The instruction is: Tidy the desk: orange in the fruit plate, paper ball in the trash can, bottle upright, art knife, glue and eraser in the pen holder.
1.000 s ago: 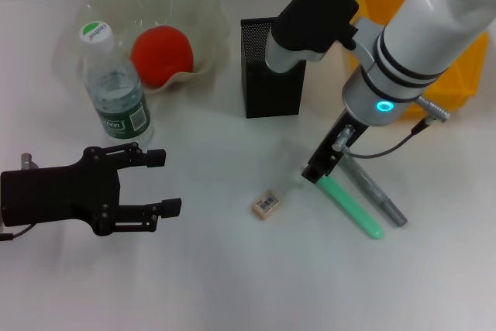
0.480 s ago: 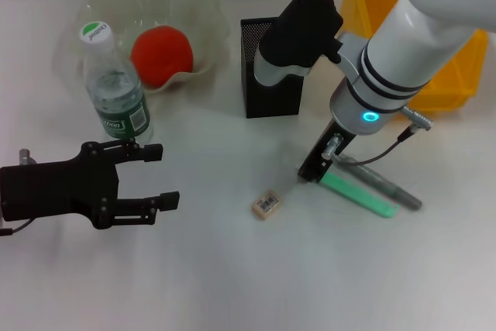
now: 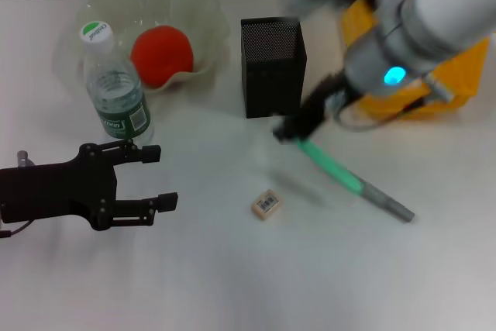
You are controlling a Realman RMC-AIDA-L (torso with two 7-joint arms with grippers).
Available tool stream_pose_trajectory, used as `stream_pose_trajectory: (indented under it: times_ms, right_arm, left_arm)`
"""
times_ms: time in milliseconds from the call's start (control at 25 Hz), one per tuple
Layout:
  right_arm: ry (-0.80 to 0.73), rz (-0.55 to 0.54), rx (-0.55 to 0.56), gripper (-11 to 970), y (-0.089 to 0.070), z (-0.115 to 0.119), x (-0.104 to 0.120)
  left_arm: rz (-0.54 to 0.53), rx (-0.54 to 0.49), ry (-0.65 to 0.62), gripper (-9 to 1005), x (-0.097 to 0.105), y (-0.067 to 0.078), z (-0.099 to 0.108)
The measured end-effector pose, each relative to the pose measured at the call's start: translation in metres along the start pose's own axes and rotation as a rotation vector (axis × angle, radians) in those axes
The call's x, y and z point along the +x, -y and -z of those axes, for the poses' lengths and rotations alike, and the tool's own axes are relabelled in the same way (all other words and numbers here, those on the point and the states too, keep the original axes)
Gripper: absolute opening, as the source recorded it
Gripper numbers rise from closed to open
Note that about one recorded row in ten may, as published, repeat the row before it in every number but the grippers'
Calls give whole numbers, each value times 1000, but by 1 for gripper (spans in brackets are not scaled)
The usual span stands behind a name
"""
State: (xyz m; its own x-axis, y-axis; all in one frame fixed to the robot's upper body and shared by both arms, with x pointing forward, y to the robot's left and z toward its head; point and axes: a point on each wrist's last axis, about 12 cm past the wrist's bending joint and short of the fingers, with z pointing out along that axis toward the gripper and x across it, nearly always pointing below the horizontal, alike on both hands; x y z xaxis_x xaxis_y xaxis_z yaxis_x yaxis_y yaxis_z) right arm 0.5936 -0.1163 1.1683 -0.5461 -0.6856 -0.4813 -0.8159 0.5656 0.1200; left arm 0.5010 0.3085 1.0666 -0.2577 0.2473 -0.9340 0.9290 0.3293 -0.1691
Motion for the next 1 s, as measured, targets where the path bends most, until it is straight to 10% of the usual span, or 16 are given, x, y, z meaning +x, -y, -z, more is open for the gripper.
stream_pose_trajectory:
  times_ms: [240, 480, 1000]
  right_arm:
    - [592, -123, -160, 178, 41, 66, 13]
    - [1012, -121, -145, 179, 68, 31, 40]
    - [1001, -148, 30, 251, 75, -26, 29]
  left_arm:
    - [4, 1, 1, 831, 1, 1, 0]
    - [6, 4, 2, 831, 1, 1, -2]
    - [12, -3, -3, 830, 3, 1, -6]
